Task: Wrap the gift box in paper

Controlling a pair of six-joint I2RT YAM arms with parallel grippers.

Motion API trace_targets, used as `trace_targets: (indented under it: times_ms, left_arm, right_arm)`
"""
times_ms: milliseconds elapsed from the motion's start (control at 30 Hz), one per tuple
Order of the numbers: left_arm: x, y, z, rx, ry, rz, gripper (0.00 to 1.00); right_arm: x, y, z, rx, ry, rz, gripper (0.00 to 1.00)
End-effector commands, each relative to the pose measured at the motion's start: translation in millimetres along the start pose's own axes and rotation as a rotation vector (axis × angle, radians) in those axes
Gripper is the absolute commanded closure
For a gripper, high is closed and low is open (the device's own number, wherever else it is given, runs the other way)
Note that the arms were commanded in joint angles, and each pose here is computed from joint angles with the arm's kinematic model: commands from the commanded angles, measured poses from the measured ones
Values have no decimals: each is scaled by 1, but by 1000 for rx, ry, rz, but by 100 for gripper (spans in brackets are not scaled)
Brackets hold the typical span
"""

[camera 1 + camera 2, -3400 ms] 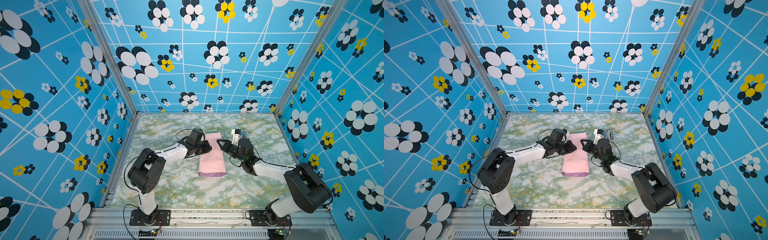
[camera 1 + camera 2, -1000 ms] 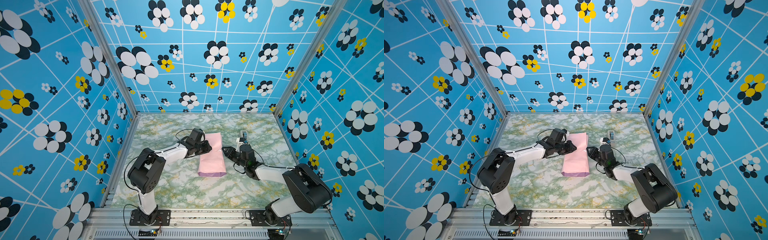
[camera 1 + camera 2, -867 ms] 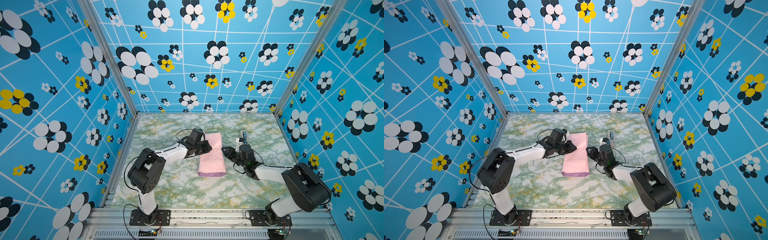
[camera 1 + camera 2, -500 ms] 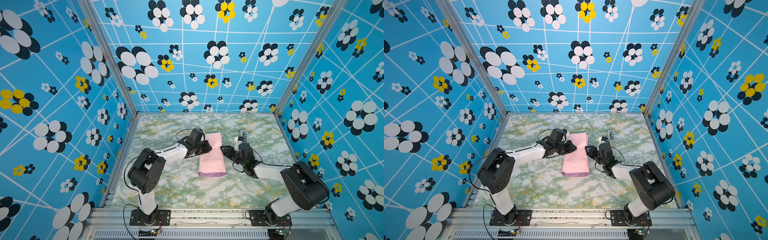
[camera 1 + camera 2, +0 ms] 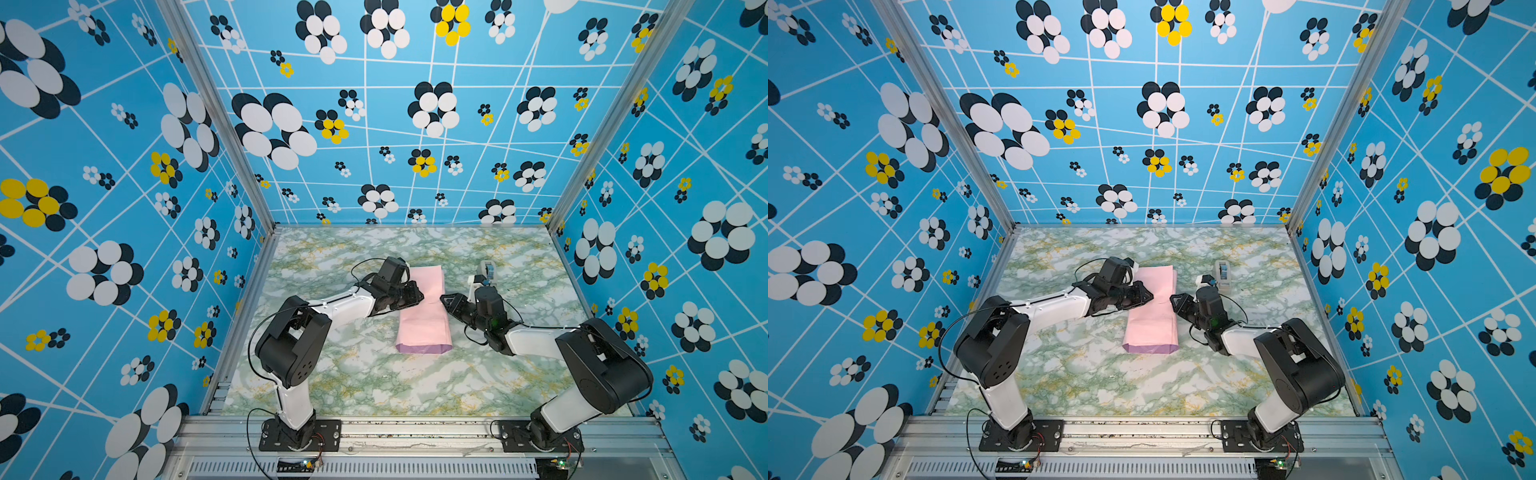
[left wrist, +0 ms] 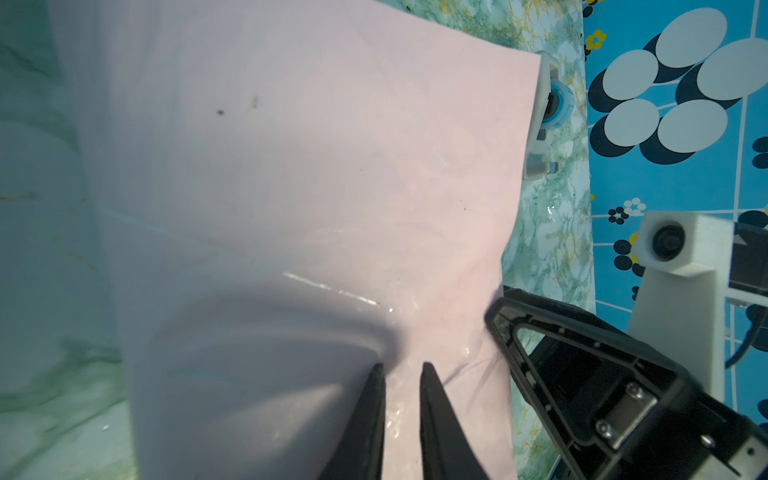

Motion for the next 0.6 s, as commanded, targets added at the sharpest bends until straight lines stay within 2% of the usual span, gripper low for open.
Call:
trace_targets:
  times_ms: [0, 200, 333, 433, 567]
  left_arm:
    - [-15, 37, -13, 137, 56, 40, 80]
    - [-16, 37, -13, 137, 56, 41, 80]
    - [-16, 39, -13, 141, 55, 42, 80]
    - [-16, 39, -13, 140, 55, 42, 80]
    - [-15, 39, -13, 140, 53, 42, 80]
  right_arm:
    - [-11, -12, -3, -67, 67, -12, 66]
    - [-13, -15, 1, -118, 111, 14, 58]
    - [-13, -15, 4, -153, 149, 39, 38]
    - [-13, -14, 6, -165, 164, 55, 29]
    - [-13, -13, 7, -166, 194, 69, 28]
Point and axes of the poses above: each gripper's point midway between its finger pads, its own z axis back along the fingers, its own y axis along the line the jaws close on, x = y × z, the point moved 8 cm from there along z, back along the fingers, and after that the axes turned 13 degrees about z, right-handed, at the moved point
